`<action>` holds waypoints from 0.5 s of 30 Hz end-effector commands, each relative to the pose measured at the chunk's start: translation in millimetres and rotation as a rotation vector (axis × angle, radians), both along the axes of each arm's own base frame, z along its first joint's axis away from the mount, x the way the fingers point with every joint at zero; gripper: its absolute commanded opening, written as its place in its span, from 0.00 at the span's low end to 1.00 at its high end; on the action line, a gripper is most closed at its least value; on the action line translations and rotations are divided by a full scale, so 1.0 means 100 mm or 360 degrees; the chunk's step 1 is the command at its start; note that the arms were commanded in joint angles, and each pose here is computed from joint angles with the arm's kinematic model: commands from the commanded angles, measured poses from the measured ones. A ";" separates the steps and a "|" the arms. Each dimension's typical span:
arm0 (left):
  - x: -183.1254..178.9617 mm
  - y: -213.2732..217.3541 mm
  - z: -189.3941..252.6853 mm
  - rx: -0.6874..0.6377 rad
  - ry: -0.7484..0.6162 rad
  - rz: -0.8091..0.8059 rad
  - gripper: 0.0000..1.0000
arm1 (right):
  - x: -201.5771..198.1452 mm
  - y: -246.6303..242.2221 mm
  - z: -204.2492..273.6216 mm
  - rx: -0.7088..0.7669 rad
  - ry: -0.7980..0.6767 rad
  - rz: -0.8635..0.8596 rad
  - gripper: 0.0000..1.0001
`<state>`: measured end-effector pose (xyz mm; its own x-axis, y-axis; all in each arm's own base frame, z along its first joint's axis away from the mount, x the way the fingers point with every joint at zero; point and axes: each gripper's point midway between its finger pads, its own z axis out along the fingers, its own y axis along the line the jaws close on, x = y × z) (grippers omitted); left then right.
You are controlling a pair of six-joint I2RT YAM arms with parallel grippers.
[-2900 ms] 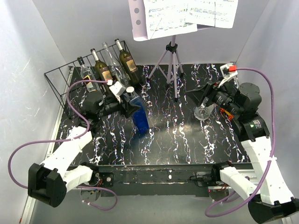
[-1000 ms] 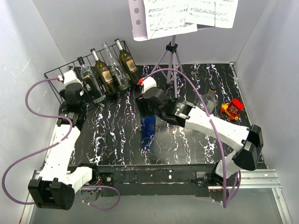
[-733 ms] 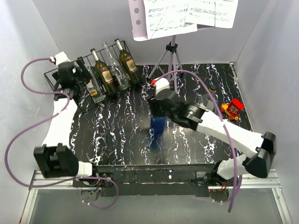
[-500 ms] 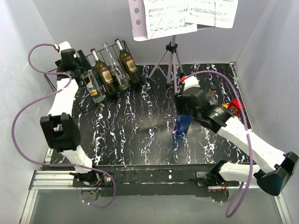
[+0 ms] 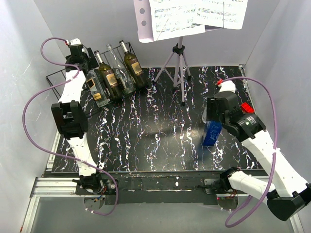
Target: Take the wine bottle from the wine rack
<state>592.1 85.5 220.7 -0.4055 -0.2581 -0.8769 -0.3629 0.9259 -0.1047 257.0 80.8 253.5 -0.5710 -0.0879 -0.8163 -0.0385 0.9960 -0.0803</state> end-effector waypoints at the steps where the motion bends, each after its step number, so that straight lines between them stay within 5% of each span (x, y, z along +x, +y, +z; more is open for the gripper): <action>1: 0.08 -0.01 0.34 0.0022 -0.0119 -0.0050 0.79 | 0.09 -0.26 0.31 0.0108 -0.0234 -0.0189 0.30; 8: 0.22 -0.06 0.32 0.0029 -0.0150 -0.0066 0.77 | 0.07 -0.55 0.20 0.0141 -0.0219 -0.0315 0.33; 11: 0.26 -0.10 0.23 0.0011 -0.0133 -0.0072 0.74 | 0.06 -0.56 0.21 0.0158 -0.0233 -0.0326 0.42; 15: 0.25 -0.11 0.10 0.0037 -0.0090 -0.0036 0.73 | 0.05 -0.58 0.26 0.0165 -0.0254 -0.0345 0.66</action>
<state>612.9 78.8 230.9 -0.3676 -0.2409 -0.8983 -0.3280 0.9374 -0.1171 249.3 22.8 246.8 -0.5561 0.0649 -0.8285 0.1603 0.9866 -0.0303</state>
